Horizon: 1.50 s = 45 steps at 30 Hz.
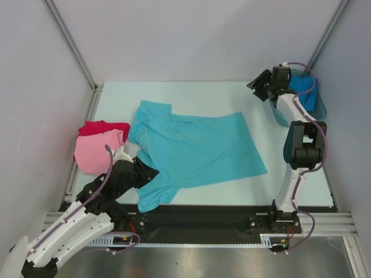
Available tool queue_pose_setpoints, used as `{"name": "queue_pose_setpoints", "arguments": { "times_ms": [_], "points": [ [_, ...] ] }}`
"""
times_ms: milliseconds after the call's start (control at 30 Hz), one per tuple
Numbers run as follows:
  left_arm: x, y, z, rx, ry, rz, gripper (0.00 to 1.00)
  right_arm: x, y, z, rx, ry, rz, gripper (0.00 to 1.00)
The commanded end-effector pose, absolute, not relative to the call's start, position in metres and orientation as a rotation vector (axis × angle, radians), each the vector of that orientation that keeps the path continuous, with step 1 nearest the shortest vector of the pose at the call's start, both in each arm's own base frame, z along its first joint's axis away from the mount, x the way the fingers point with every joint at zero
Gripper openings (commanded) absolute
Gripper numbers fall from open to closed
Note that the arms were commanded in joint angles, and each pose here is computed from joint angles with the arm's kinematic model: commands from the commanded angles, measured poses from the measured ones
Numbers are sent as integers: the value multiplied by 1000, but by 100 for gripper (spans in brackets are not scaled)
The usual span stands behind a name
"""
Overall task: Fold and stack the t-shirts
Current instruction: Flatten the tshirt out
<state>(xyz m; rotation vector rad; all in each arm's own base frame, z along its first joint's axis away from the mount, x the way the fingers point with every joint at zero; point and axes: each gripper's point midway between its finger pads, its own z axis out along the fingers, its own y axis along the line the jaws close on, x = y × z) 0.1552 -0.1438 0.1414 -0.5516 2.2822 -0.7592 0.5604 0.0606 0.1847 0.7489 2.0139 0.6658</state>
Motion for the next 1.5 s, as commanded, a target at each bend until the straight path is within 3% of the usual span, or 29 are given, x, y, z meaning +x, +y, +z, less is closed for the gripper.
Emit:
{"name": "queue_pose_setpoints", "arguments": {
  "times_ms": [0, 400, 967, 1467],
  "points": [
    [169, -164, 166, -388, 2145, -888, 38, 564, 26, 113, 666, 2259, 511, 58],
    [172, -173, 172, -273, 2095, -926, 40, 559, -17, 112, 376, 2266, 804, 58],
    [170, -175, 182, -265, 2076, -962, 40, 538, 63, 56, 183, 2438, 873, 60],
    [161, -166, 188, -271, 2054, -972, 40, 541, 63, 42, 192, 2454, 870, 61]
  ]
}}
